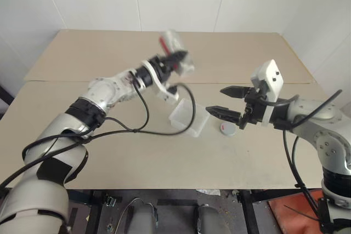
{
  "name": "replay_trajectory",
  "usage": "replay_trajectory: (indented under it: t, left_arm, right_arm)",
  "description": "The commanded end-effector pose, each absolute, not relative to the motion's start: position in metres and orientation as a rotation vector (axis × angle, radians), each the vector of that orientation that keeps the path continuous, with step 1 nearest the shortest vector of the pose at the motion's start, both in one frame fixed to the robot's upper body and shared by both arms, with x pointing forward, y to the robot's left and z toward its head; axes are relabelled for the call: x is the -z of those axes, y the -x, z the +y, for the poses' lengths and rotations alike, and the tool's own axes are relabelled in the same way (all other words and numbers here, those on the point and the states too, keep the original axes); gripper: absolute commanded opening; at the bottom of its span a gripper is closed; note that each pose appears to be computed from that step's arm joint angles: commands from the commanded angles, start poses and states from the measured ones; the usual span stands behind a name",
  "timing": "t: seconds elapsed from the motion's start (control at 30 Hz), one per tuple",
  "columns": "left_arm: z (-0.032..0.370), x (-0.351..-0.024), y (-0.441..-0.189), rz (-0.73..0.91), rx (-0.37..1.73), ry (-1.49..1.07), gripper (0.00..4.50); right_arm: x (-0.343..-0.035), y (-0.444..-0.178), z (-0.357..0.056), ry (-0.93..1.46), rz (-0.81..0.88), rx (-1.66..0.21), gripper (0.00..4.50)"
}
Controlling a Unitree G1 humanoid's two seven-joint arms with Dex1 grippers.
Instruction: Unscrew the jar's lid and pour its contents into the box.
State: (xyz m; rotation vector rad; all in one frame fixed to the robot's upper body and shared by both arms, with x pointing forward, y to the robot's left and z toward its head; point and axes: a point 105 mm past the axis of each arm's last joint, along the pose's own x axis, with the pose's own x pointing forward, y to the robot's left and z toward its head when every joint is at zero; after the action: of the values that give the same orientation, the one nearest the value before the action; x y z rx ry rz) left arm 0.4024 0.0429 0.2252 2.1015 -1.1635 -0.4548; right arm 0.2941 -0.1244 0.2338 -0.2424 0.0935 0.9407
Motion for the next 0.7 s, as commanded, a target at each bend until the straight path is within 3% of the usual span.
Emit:
replay_trajectory:
  t: [0.03, 0.17, 0.5, 0.7]
  left_arm:
    - [0.029, -0.213, -0.395, -1.32, 0.491, -2.227, 1.93]
    - [0.022, -0.2, -0.396, -1.369, 0.503, -2.312, 1.93]
    - [0.01, -0.212, -0.395, -1.494, 0.37, -2.323, 1.93]
    - [0.024, -0.239, -0.403, -1.256, 0.257, -2.034, 1.93]
  right_arm:
    - [-0.248, -0.293, -0.125, 0.291, 0.032, -0.932, 4.45]
    - [-0.25, -0.293, -0.126, 0.292, 0.022, -0.919, 4.45]
    - [-0.25, -0.287, -0.125, 0.285, 0.01, -0.914, 4.45]
    - [-0.249, -0.286, -0.123, 0.291, 0.006, -0.922, 4.45]
